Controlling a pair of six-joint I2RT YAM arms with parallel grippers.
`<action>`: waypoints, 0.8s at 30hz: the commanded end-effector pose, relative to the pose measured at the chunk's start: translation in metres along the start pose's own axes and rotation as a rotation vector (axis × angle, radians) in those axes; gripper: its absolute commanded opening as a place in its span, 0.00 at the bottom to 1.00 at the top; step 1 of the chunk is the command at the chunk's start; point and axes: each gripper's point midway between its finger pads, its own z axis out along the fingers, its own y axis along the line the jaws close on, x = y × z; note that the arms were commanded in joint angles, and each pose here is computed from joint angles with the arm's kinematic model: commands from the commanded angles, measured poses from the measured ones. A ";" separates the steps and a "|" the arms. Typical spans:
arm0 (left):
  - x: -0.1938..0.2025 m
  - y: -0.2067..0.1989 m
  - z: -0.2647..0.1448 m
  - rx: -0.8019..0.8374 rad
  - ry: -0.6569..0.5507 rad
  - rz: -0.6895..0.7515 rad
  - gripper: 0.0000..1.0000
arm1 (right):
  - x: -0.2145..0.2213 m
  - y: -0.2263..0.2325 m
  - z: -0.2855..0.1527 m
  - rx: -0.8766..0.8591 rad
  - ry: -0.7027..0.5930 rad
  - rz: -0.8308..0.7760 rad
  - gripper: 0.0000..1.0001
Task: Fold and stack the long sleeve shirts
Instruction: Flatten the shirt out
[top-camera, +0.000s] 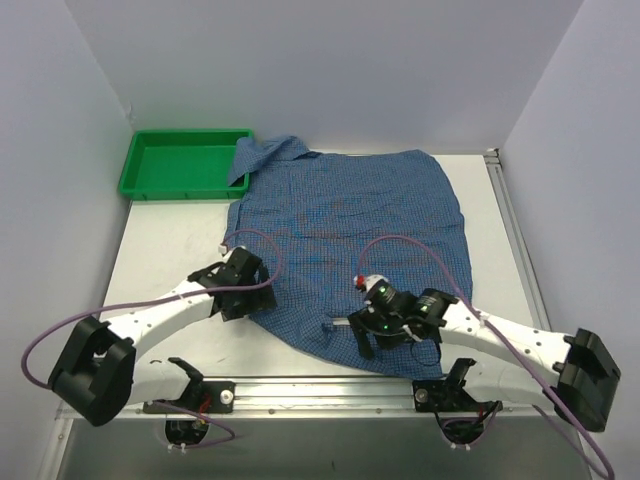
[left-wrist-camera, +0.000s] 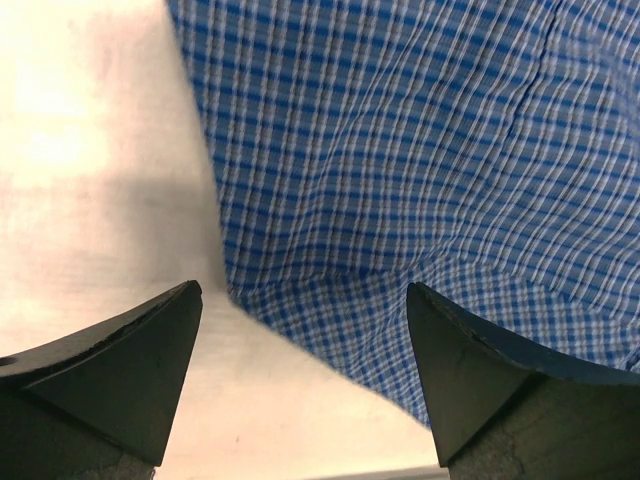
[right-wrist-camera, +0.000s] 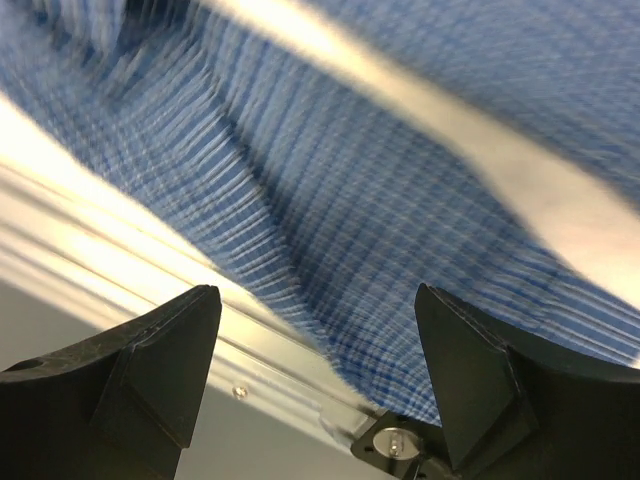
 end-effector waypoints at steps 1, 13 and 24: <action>-0.031 -0.025 0.005 0.036 -0.087 -0.012 0.92 | 0.007 0.022 0.004 -0.005 0.046 -0.149 0.80; -0.041 -0.021 0.008 0.019 -0.091 -0.015 0.90 | 0.022 0.026 0.037 0.166 0.170 -0.372 0.54; -0.106 0.003 -0.045 0.049 -0.242 -0.038 0.90 | -0.056 0.083 -0.044 -0.219 0.012 -0.220 0.00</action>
